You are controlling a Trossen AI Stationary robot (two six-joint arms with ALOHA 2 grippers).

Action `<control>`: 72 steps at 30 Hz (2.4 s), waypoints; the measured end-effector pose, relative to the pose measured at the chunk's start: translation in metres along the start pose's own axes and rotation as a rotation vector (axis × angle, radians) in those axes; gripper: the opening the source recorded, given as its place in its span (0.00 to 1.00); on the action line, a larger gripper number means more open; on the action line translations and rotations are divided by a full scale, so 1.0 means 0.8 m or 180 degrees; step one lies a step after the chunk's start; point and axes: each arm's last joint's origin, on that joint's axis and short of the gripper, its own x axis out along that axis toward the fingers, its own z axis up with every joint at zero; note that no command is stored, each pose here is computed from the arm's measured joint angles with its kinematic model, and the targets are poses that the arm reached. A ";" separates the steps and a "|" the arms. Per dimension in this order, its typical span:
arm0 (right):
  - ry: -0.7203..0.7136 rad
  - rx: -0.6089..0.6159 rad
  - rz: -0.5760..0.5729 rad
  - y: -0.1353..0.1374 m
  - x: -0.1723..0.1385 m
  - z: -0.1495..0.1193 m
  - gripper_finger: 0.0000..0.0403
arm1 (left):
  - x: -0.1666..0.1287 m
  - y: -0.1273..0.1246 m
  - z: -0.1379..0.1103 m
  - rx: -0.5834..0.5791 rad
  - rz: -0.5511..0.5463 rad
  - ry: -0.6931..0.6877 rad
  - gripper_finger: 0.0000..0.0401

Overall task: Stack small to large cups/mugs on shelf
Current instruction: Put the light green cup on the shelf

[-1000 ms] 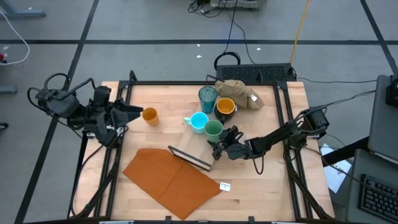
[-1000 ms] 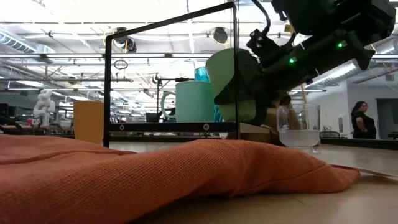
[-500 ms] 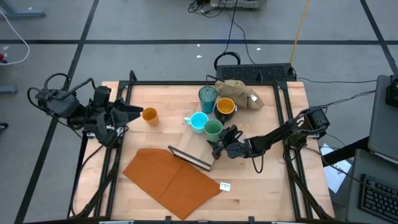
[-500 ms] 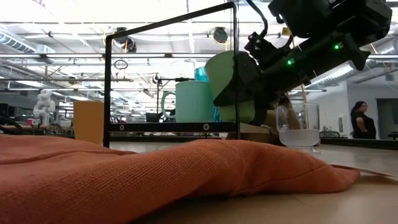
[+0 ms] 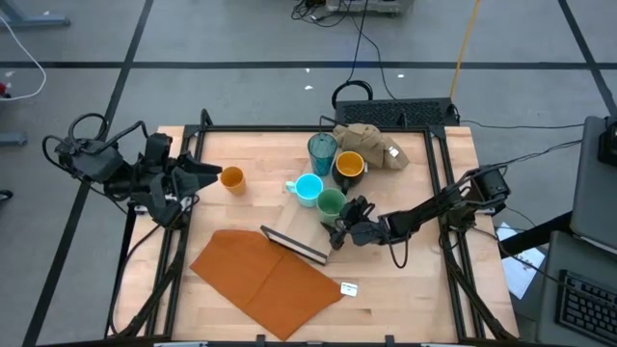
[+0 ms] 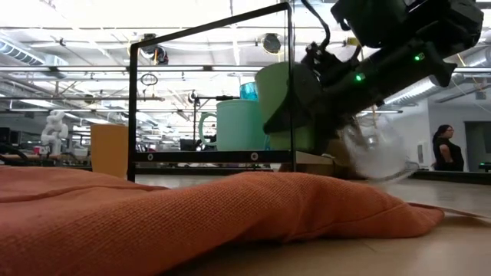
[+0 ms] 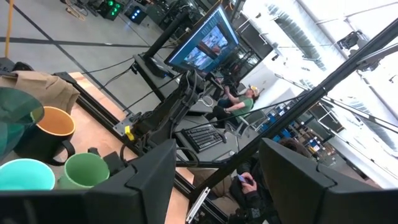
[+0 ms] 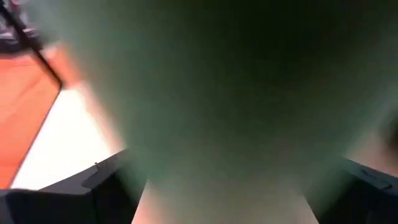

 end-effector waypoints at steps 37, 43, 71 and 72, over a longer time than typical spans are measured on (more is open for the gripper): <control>0.0816 -0.0157 0.0345 -0.019 -0.050 0.027 0.92 | 0.000 0.001 -0.001 0.0033 0.0020 0.0023 0.57; 0.1082 0.0278 0.0876 -0.025 -0.080 0.054 0.92 | 0.001 0.005 -0.006 0.0135 0.0125 0.0127 0.57; 0.0491 0.1148 0.1825 0.005 -0.090 0.090 0.02 | 0.025 0.004 -0.027 0.0354 0.0319 0.0320 0.57; 0.0418 0.1218 0.1909 0.008 -0.092 0.093 0.02 | 0.025 0.004 -0.027 0.0354 0.0318 0.0319 0.57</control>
